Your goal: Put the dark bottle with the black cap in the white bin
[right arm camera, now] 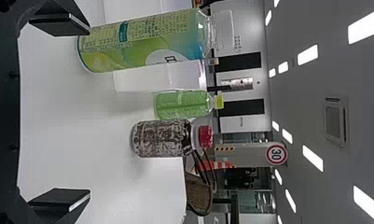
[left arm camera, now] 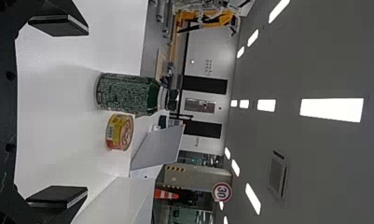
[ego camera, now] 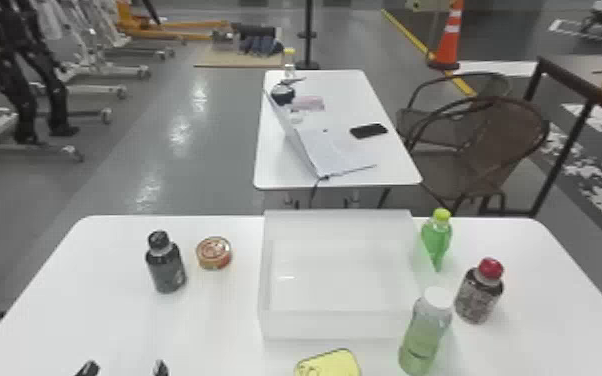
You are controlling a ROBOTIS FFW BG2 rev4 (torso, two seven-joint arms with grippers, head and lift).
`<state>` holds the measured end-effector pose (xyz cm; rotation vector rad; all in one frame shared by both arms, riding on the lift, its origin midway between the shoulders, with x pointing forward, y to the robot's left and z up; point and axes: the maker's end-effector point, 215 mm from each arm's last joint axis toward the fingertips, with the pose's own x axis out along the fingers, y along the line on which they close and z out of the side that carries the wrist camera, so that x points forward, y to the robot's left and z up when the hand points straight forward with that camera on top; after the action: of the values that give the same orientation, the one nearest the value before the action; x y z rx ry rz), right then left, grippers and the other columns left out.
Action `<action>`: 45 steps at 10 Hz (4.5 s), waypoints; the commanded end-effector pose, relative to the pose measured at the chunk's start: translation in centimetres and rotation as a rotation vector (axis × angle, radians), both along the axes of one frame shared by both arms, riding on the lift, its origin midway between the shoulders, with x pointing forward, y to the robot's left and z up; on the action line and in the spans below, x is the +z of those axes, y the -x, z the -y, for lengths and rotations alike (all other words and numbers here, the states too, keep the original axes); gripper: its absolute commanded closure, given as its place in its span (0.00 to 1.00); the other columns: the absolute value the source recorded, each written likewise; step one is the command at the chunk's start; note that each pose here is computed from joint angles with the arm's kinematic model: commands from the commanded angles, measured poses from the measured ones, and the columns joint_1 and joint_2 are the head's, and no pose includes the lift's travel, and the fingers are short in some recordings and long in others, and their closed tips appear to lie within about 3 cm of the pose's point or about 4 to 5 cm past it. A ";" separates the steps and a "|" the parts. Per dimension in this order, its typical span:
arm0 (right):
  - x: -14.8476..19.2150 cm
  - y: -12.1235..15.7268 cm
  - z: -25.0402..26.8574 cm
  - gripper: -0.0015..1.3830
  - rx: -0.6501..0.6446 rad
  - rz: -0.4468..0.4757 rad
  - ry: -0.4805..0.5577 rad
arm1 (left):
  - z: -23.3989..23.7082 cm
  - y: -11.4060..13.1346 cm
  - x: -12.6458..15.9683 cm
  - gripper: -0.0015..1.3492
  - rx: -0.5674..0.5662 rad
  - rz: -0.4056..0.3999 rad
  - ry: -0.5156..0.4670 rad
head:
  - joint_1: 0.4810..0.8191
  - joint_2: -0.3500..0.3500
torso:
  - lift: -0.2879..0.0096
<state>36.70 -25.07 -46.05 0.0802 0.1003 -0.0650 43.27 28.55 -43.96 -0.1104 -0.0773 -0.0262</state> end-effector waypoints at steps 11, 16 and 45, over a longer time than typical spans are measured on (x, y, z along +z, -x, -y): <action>0.0 -0.1 0.1 0.05 -0.002 0.001 -0.002 | 1.6 -4.3 -0.6 0.07 -0.048 -0.064 0.010 | 0.20 0.50 | 0.63; -0.1 0.0 0.1 0.05 -0.003 -0.001 -0.005 | 1.5 -10.4 -0.9 0.07 -0.090 -0.108 -0.081 | 0.20 0.50 | 0.63; 0.3 -1.7 -0.8 0.06 0.023 0.033 -0.035 | 28.9 -14.3 12.2 0.61 -0.722 -0.051 0.325 | 0.20 0.50 | 0.63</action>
<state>38.38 -24.24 -45.71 0.1148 0.0686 -0.0382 57.61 1.05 -30.52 -0.4420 -0.0245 -0.7161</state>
